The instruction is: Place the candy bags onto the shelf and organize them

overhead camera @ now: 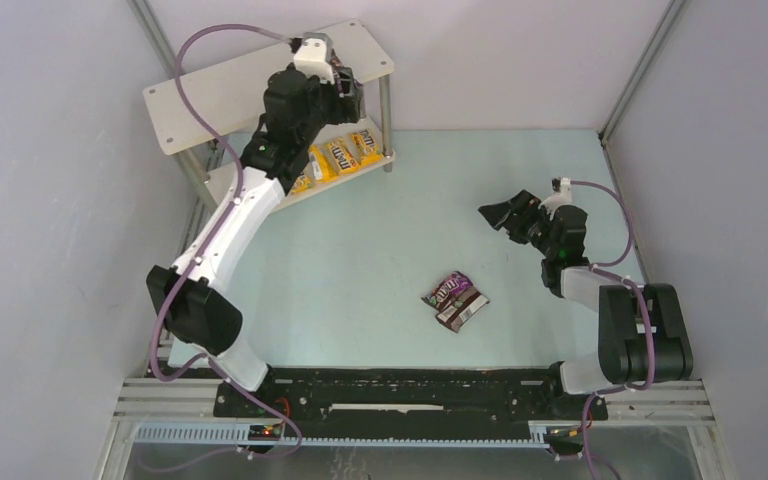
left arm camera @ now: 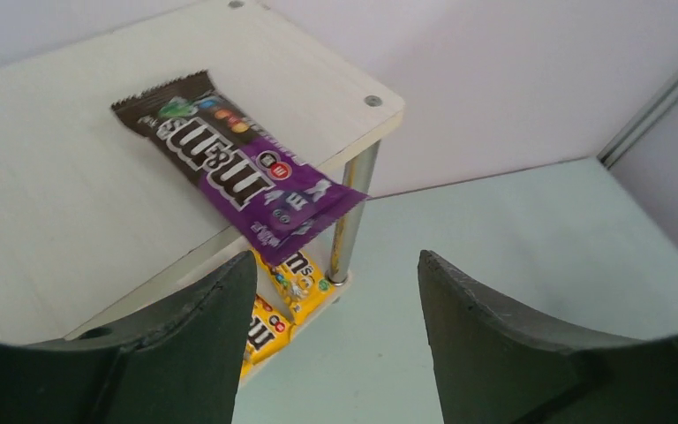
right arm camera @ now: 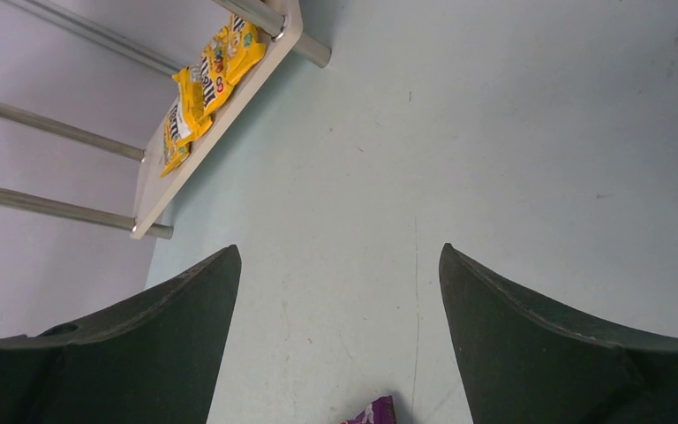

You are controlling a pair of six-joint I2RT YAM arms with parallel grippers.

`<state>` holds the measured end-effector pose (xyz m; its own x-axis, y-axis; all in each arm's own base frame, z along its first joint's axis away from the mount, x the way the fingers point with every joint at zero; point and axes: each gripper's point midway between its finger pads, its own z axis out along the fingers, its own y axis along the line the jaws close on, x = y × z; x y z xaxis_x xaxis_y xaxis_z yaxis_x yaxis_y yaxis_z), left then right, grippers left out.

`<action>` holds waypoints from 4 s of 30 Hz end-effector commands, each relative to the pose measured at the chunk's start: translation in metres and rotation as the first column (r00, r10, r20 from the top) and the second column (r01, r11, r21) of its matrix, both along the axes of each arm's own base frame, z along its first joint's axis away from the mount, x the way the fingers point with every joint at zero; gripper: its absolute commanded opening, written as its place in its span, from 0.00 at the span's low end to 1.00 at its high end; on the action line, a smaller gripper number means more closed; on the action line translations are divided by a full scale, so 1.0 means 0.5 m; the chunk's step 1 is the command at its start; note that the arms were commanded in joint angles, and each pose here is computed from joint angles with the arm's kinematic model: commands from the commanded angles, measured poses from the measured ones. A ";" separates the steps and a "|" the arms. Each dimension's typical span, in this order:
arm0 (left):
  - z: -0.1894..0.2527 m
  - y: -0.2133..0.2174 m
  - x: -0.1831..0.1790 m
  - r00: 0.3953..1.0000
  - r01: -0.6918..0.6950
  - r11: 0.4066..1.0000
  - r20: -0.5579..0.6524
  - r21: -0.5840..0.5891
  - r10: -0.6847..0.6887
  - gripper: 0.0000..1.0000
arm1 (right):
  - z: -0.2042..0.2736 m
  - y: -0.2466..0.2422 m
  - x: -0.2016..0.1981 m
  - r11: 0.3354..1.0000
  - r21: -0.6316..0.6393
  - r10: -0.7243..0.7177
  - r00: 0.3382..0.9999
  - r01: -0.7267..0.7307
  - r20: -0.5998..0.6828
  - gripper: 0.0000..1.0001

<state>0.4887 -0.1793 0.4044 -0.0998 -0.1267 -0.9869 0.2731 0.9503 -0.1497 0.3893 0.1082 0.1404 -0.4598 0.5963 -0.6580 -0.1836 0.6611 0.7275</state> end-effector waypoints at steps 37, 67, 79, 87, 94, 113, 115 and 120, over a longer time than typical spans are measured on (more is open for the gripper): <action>-0.001 0.032 0.083 1.000 -0.018 0.986 0.023 0.163 0.014 0.77 | 0.014 0.005 0.007 1.000 0.020 0.019 0.999 -0.020 0.040 0.91; -0.015 0.043 0.145 0.994 0.104 0.993 -0.024 -0.057 -0.105 1.00 | 0.008 0.013 0.015 0.998 0.045 0.038 0.999 -0.040 0.035 0.89; -0.003 0.038 0.178 0.985 0.165 0.940 -0.002 -0.298 -0.173 1.00 | 0.008 0.013 0.015 0.998 0.049 0.039 0.999 -0.041 0.034 0.88; 0.009 0.015 0.200 0.974 0.221 0.913 0.022 -0.343 -0.227 1.00 | 0.006 0.003 0.018 0.998 0.051 0.027 0.999 -0.029 0.031 0.88; 0.000 0.011 0.191 0.973 0.216 0.904 0.009 -0.368 -0.229 1.00 | 0.006 -0.007 0.022 0.998 0.055 0.015 0.999 -0.017 0.030 0.88; -0.077 0.037 0.117 0.994 0.110 0.992 -0.016 -0.060 -0.111 0.97 | 0.005 -0.005 0.019 0.998 0.058 0.025 0.999 -0.026 0.029 0.87; -0.079 0.036 0.121 0.994 0.108 0.992 -0.018 -0.066 -0.109 0.95 | 0.006 -0.004 0.019 0.998 0.059 0.027 0.999 -0.029 0.030 0.88; -0.096 0.035 0.129 0.994 0.101 0.993 -0.038 -0.069 -0.104 0.83 | 0.005 -0.004 0.019 0.998 0.061 0.028 0.999 -0.030 0.030 0.88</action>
